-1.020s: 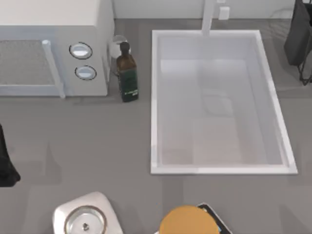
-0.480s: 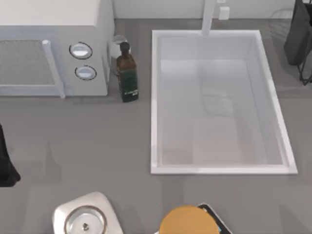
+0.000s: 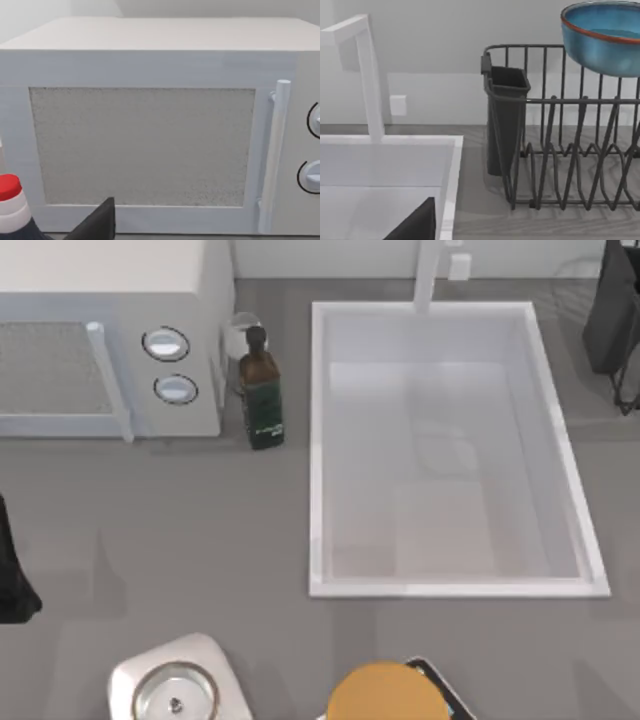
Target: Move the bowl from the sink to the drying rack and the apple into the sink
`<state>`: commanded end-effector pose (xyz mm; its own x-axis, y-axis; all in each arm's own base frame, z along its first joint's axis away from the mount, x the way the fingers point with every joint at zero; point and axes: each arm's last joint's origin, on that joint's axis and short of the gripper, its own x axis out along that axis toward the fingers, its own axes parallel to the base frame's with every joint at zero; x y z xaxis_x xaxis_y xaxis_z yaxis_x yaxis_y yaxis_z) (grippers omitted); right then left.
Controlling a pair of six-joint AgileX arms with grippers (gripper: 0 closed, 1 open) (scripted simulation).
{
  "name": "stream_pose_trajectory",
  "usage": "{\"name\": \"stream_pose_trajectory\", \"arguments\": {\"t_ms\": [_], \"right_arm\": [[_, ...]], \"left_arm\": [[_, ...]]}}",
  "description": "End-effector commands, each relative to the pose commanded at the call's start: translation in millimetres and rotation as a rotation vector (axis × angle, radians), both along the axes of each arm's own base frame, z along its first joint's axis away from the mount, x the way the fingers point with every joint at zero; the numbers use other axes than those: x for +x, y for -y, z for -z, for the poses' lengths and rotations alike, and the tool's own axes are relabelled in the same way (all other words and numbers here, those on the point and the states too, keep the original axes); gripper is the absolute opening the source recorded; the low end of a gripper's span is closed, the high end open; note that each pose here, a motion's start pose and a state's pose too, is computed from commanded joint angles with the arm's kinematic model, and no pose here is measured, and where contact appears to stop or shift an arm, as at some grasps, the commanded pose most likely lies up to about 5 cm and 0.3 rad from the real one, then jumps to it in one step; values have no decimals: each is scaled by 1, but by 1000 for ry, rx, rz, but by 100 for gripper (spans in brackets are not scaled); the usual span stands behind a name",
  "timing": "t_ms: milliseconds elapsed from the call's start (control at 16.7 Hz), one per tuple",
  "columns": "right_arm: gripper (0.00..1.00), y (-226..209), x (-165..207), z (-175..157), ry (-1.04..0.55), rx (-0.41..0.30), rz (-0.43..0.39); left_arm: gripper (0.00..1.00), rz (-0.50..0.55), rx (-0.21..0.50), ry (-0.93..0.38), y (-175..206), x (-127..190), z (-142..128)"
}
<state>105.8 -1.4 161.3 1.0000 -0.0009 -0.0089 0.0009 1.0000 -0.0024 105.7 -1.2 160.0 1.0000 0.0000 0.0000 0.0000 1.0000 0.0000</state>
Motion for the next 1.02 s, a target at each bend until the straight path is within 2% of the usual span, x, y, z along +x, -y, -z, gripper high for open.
{"name": "stream_pose_trajectory", "arguments": {"t_ms": [180, 300, 660, 1020], "right_arm": [[100, 3, 2, -10, -90, -18, 25], [100, 6, 7, -18, -206, -37, 48], [100, 22, 44, -45, -704, -96, 73], [100, 57, 101, -54, -1177, -72, 47]], "left_arm": [[100, 0, 0, 0, 0, 0, 0], [100, 0, 0, 0, 0, 0, 0], [100, 0, 0, 0, 0, 0, 0], [100, 0, 0, 0, 0, 0, 0]]}}
